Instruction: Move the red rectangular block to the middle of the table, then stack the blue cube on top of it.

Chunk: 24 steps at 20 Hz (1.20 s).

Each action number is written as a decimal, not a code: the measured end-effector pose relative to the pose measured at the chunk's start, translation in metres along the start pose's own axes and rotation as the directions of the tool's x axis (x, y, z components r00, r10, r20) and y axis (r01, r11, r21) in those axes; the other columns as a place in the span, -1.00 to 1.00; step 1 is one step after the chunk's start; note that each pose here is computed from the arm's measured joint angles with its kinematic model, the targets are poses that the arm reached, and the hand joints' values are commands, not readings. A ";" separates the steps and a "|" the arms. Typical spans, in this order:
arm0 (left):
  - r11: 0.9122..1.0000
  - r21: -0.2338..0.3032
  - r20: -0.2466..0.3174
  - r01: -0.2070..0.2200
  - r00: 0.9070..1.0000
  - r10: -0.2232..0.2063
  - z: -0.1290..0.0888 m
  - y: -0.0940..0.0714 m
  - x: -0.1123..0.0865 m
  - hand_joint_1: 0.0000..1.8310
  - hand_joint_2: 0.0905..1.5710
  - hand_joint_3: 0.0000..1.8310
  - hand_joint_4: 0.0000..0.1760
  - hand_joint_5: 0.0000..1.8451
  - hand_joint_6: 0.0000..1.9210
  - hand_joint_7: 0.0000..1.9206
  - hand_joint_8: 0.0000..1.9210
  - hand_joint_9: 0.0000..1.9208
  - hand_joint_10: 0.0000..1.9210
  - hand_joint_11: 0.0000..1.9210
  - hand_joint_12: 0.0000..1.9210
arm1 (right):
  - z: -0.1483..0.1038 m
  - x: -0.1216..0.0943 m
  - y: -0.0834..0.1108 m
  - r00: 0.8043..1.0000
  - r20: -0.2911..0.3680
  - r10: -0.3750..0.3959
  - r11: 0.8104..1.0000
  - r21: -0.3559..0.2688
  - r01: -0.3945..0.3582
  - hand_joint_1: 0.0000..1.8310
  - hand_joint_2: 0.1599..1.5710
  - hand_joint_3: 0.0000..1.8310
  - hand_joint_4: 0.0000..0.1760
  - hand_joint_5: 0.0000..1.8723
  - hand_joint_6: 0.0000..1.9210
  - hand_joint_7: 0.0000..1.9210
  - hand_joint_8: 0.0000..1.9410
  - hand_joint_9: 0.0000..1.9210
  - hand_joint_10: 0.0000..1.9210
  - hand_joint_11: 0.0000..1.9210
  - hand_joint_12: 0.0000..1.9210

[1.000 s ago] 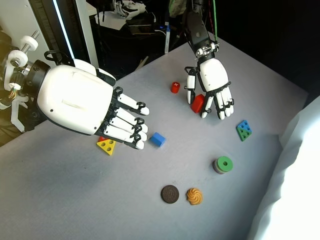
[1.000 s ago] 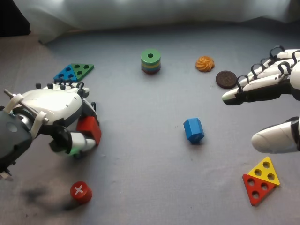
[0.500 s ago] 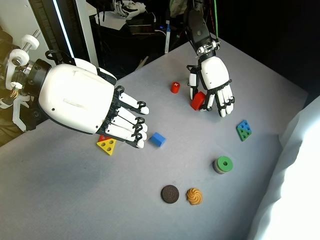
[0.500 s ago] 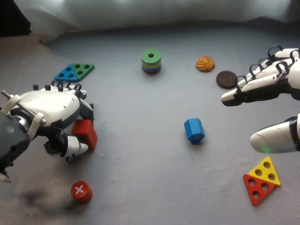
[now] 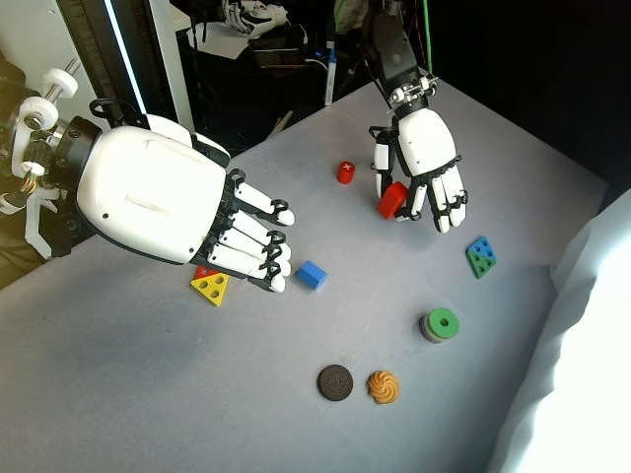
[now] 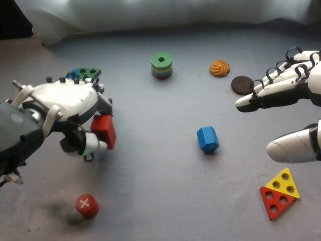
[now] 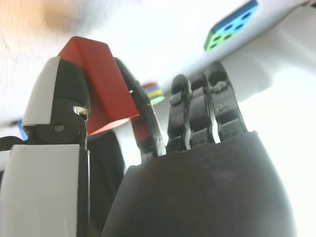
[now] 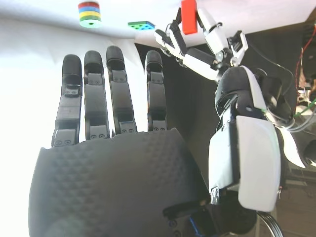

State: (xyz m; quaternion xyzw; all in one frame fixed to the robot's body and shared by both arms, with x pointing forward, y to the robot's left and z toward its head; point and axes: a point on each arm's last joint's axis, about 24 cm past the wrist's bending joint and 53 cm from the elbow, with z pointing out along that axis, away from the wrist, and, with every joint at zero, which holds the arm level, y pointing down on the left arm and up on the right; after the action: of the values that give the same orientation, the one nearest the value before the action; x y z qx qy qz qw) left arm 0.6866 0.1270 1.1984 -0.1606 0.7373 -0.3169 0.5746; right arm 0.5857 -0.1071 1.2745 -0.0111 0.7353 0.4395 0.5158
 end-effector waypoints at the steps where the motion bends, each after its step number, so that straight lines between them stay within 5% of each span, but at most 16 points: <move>1: 1.000 0.009 0.000 0.003 1.000 -0.003 -0.001 -0.007 -0.002 0.07 0.46 -1.00 0.65 -0.05 0.20 -0.85 -1.00 -0.98 -1.00 -1.00 -0.82 | 0.000 0.000 0.000 1.000 -0.001 0.000 1.000 0.001 0.000 -0.85 0.35 -1.00 -1.00 -0.65 -1.00 -0.68 -1.00 -0.74 -1.00 -1.00 -0.38; 2: 1.000 0.010 0.001 0.002 1.000 -0.002 -0.001 -0.012 -0.003 0.06 0.46 -1.00 0.87 -0.05 0.20 -0.85 -1.00 -0.98 -1.00 -1.00 -0.81 | 0.000 0.000 0.000 1.000 -0.001 0.000 1.000 0.001 0.000 -0.85 0.35 -1.00 -1.00 -0.66 -1.00 -0.69 -1.00 -0.75 -1.00 -1.00 -0.40; 4: 1.000 0.021 0.003 0.010 1.000 -0.010 -0.001 -0.022 -0.004 0.06 0.47 -1.00 0.69 -0.07 0.23 -0.86 -1.00 -0.99 -1.00 -1.00 -0.84 | 0.000 0.000 0.000 1.000 0.000 0.000 1.000 0.001 0.000 -0.85 0.35 -1.00 -1.00 -0.68 -1.00 -0.70 -1.00 -0.76 -1.00 -1.00 -0.43; 6: 0.999 0.037 0.010 0.022 1.000 -0.022 0.000 -0.036 -0.005 0.04 0.47 -1.00 0.98 -0.08 0.24 -0.85 -1.00 -0.98 -1.00 -1.00 -0.80 | 0.000 0.000 0.000 1.000 0.000 0.000 1.000 0.001 0.000 -0.84 0.35 -1.00 -1.00 -0.67 -1.00 -0.69 -1.00 -0.75 -1.00 -1.00 -0.41; 7: 0.998 0.049 0.011 0.027 1.000 -0.027 0.000 -0.043 -0.004 0.07 0.46 -1.00 0.65 -0.05 0.20 -0.84 -1.00 -0.98 -1.00 -1.00 -0.80 | 0.000 0.000 0.000 1.000 0.000 0.000 1.000 0.000 0.000 -0.85 0.35 -1.00 -1.00 -0.66 -1.00 -0.69 -1.00 -0.75 -1.00 -1.00 -0.40; 9: 0.998 0.058 0.012 0.034 0.999 -0.034 0.002 -0.051 0.000 0.05 0.47 -1.00 0.96 -0.07 0.23 -0.85 -1.00 -0.98 -1.00 -1.00 -0.80 | 0.000 0.000 0.000 1.000 0.000 0.000 1.000 0.001 0.000 -0.85 0.35 -1.00 -1.00 -0.66 -1.00 -0.68 -1.00 -0.74 -1.00 -1.00 -0.38; 14: 0.994 0.090 -0.013 0.063 0.998 -0.062 0.007 -0.071 0.020 0.04 0.47 -1.00 1.00 -0.07 0.23 -0.84 -1.00 -0.97 -1.00 -1.00 -0.80 | 0.000 0.000 0.000 1.000 0.000 0.000 1.000 0.000 0.000 -0.84 0.36 -1.00 -1.00 -0.66 -1.00 -0.69 -1.00 -0.74 -1.00 -1.00 -0.37; 24: 0.992 0.088 -0.029 0.093 0.995 -0.090 0.014 -0.058 0.045 0.02 0.50 -1.00 1.00 -0.11 0.29 -0.83 -1.00 -0.96 -1.00 -1.00 -0.73 | 0.000 0.000 0.000 1.000 0.000 0.000 1.000 0.000 0.000 -0.83 0.35 -1.00 -1.00 -0.65 -1.00 -0.67 -1.00 -0.73 -1.00 -1.00 -0.39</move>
State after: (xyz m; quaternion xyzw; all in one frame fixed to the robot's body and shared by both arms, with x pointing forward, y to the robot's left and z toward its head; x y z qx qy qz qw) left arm 0.6798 0.0527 1.2005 -0.1647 0.7214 -0.3773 0.5569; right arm 0.5858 -0.1071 1.2748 -0.0108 0.7352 0.4396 0.5159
